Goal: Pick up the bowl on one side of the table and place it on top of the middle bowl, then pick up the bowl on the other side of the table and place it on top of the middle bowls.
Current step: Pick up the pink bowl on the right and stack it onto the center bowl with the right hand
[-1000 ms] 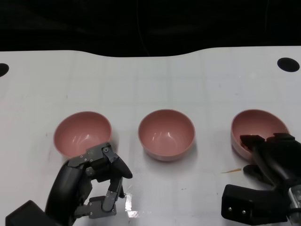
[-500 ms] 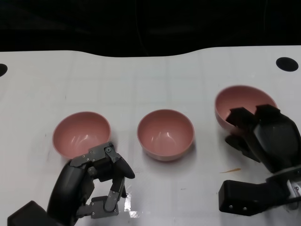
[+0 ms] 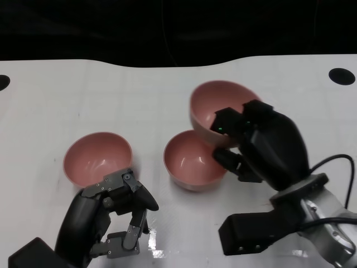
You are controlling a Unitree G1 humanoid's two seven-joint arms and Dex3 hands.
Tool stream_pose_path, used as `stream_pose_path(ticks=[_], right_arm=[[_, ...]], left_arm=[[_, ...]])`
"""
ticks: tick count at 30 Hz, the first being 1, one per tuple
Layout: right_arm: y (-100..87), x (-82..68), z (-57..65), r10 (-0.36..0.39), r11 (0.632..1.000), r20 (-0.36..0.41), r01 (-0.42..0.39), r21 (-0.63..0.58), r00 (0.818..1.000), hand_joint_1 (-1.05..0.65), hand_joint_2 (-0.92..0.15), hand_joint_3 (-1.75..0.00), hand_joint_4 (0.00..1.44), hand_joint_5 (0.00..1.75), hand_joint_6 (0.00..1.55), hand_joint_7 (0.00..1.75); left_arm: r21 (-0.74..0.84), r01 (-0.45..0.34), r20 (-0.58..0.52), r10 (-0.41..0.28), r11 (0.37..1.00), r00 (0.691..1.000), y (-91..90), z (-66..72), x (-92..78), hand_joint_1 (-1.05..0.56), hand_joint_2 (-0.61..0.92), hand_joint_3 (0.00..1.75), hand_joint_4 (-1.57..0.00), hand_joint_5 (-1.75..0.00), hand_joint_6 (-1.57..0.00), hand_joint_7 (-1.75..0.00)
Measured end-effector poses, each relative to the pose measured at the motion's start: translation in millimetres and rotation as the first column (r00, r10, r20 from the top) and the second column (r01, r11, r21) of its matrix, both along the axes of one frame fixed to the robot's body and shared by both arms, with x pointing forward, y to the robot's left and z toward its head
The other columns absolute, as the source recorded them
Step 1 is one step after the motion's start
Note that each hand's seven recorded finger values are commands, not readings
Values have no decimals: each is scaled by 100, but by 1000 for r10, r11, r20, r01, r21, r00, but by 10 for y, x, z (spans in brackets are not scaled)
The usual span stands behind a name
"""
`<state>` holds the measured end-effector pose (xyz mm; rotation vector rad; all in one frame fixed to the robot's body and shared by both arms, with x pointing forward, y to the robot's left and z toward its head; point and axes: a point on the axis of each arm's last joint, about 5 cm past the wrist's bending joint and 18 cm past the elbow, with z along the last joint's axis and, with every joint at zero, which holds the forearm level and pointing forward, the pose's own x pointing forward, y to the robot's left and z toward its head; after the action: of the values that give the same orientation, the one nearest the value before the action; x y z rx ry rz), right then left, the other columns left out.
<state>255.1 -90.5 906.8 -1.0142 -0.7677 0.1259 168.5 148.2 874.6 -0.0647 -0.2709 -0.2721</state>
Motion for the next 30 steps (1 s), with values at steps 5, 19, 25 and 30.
stream_pose_path(ticks=[5,19,25,30], right_arm=[[81,29,66,72,997,4,-72,-32,997,-11,-26,-127,94,175,73,174],[128,-17,-222,142,978,-101,-155,-138,985,-12,-31,-118,97,175,76,175],[128,10,-245,117,958,-192,-162,-236,974,-33,-78,-43,76,67,75,49],[149,24,-188,66,916,-295,-175,-360,953,-64,-92,-33,47,9,51,1]], left_arm=[[2,-1,0,1,1000,1000,-2,2,-1,-20,42,127,-81,-170,-81,-139],[4,-4,6,4,1000,1000,-3,30,-70,-20,41,127,-81,-171,-80,-137],[2,-2,6,2,1000,1000,-9,30,-72,-19,41,126,-82,-172,-80,-136],[-2,0,6,0,1000,1000,-22,30,-73,-19,41,127,-82,-172,-81,-135]])
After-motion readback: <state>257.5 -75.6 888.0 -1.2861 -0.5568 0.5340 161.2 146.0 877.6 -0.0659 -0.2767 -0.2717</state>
